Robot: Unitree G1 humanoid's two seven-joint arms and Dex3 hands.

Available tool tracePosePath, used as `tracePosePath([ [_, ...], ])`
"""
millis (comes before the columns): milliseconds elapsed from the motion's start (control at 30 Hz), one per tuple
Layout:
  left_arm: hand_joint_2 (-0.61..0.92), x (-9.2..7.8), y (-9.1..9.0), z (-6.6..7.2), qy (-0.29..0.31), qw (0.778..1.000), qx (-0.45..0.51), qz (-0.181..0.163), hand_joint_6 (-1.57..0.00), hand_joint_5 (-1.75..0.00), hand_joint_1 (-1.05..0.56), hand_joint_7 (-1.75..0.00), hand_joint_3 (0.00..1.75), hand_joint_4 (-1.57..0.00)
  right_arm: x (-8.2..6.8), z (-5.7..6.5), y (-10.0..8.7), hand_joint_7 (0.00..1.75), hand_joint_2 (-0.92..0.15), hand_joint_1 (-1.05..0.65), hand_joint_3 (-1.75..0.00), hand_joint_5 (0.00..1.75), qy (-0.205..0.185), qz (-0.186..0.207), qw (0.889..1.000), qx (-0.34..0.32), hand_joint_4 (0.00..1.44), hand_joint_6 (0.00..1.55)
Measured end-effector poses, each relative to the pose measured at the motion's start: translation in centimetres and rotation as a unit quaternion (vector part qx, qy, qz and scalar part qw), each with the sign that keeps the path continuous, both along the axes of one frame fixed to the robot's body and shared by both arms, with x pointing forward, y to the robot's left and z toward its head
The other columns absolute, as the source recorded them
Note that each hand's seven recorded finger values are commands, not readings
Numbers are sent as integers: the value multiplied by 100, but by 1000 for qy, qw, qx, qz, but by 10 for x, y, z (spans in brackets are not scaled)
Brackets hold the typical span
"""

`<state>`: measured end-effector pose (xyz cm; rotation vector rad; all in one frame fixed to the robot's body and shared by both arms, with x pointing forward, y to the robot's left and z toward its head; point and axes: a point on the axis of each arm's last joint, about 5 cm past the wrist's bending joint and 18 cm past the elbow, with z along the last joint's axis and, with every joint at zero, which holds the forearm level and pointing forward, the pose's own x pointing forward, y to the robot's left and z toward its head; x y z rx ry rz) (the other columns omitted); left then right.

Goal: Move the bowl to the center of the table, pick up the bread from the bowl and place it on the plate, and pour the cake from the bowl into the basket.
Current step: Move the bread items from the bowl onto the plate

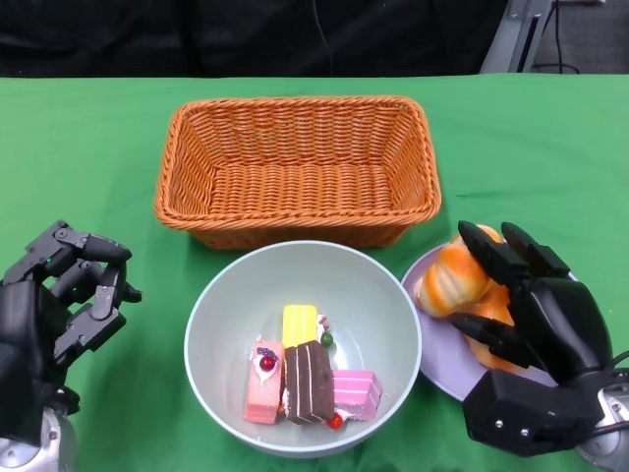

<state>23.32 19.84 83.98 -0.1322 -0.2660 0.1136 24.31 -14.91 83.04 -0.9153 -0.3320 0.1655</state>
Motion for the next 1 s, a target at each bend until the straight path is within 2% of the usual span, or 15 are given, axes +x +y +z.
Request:
tracePosePath([
  [267,74,0,0,0,0,1000,2,0,-79,-157,-7,-123,75,-77,-4,3,1,5,-92,-62,-16,2,-2,21,1000,11,8,42],
  [533,73,0,1,0,0,1000,4,-1,-77,-158,-7,-126,76,-76,-6,6,4,4,-92,-61,-15,4,-12,32,999,23,11,45],
  [733,73,0,1,0,0,1000,3,-1,-76,-158,-6,-127,78,-75,-7,10,4,3,-92,-60,-13,5,-10,31,999,14,16,46],
  [1000,71,0,1,0,2,1000,9,-3,-75,-158,-7,-129,81,-75,-15,10,-5,1,-92,-58,-11,4,9,14,1000,0,16,46],
])
